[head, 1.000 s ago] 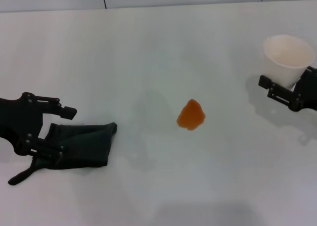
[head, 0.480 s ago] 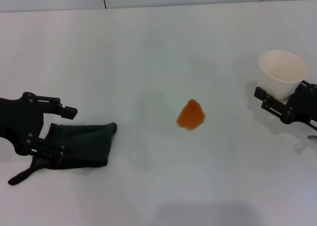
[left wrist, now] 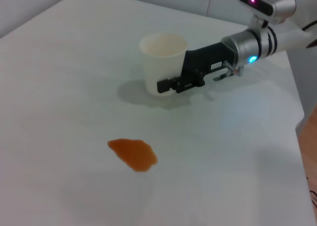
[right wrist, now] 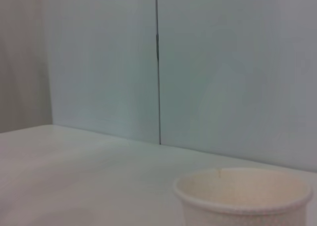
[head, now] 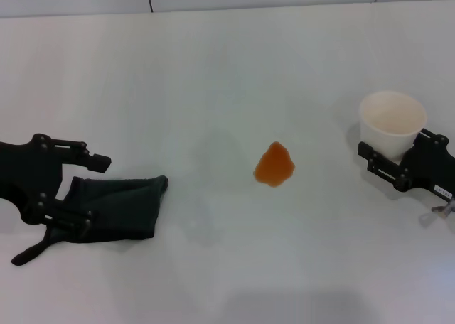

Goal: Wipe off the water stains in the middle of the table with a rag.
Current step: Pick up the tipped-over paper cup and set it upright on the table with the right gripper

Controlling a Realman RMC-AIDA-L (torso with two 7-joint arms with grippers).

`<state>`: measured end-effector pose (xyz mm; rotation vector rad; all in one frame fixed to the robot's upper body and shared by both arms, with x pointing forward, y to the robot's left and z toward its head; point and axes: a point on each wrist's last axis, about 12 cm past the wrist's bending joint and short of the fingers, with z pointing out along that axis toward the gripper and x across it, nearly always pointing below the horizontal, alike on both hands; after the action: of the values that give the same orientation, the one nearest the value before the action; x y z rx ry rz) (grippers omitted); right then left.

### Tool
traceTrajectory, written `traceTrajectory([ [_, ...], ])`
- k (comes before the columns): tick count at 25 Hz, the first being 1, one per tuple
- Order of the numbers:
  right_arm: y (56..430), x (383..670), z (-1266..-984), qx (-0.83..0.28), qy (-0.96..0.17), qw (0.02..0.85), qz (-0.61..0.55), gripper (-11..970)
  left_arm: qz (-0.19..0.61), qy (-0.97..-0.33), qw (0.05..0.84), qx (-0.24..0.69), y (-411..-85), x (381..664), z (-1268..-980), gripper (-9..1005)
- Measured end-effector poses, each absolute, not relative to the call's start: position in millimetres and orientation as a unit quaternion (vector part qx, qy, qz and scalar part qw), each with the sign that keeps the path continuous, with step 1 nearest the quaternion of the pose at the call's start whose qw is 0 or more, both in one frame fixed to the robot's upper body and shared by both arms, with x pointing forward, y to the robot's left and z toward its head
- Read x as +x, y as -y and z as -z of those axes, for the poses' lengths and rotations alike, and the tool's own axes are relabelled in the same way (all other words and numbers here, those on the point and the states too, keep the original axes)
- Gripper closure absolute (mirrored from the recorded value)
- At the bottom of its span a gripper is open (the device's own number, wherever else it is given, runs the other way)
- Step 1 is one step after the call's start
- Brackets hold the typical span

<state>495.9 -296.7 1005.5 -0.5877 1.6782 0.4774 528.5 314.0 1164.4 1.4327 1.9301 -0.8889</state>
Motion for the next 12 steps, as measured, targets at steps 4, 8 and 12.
traceTrajectory([
  [4,297.8,492.9,-1003.2,-0.251,-0.729,0.604,-0.203,299,0.334,-0.719,0.292,0.535,-315.1,527.6,-1164.9,200],
  [8,298.3,491.2,-1000.5,-0.248,-0.735,0.599,-0.201,292,0.335,-0.718,0.295,0.534,-315.3,527.2,-1165.3,201],
  [12,299.5,491.0,-998.6,-0.246,-0.74,0.594,-0.196,285,0.335,-0.719,0.295,0.533,-316.1,526.3,-1164.6,203],
])
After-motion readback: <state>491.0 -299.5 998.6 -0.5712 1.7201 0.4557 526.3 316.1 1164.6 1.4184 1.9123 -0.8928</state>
